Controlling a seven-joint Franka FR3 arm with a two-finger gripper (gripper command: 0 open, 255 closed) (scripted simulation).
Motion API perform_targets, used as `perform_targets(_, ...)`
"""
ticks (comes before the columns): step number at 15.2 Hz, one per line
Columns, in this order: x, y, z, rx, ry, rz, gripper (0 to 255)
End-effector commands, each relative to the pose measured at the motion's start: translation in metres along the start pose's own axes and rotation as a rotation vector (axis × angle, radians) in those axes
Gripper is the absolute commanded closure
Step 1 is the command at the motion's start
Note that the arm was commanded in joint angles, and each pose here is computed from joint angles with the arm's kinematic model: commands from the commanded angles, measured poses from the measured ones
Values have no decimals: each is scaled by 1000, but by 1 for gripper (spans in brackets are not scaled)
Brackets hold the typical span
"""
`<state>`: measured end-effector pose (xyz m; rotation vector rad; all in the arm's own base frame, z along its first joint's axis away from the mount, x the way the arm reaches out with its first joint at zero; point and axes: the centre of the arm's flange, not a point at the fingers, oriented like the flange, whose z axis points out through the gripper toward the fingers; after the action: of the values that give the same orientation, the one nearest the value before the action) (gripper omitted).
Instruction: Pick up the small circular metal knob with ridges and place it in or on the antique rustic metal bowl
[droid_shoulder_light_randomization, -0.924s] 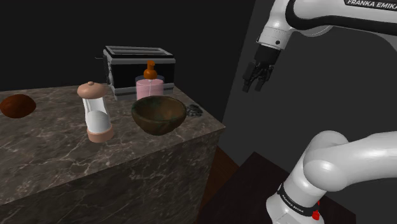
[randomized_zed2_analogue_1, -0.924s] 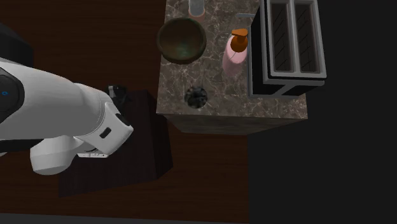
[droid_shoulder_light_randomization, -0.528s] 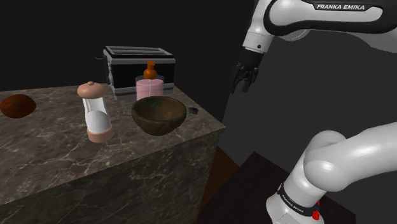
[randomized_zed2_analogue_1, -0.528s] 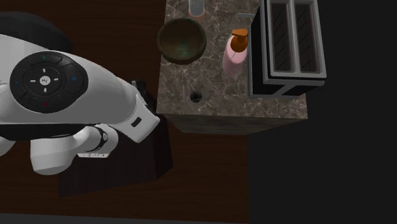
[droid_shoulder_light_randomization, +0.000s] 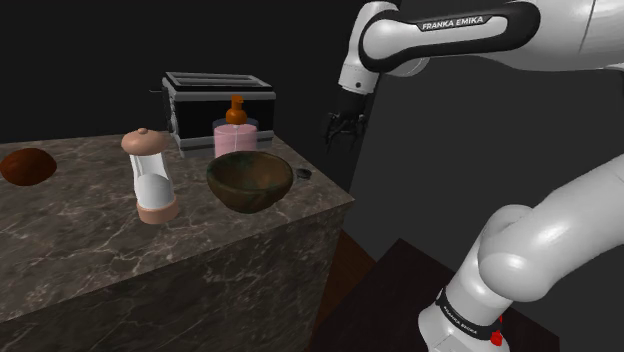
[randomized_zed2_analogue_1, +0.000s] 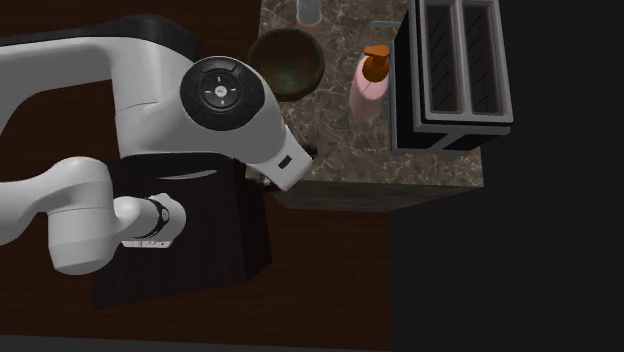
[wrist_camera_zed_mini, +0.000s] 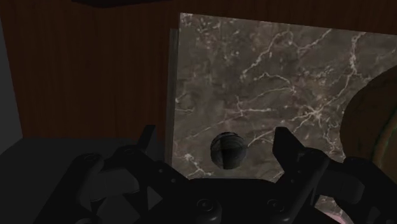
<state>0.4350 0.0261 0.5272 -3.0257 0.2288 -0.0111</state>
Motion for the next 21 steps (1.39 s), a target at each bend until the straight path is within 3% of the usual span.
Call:
perform_targets(1, 23, -12, 16, -2, -3, 4, 0)
perform_targets(6, 72, -34, 46, -7, -11, 12, 0)
perform_targets(14, 71, -34, 86, -7, -11, 12, 0)
perform_targets(21, 71, -34, 86, -7, -11, 12, 0)
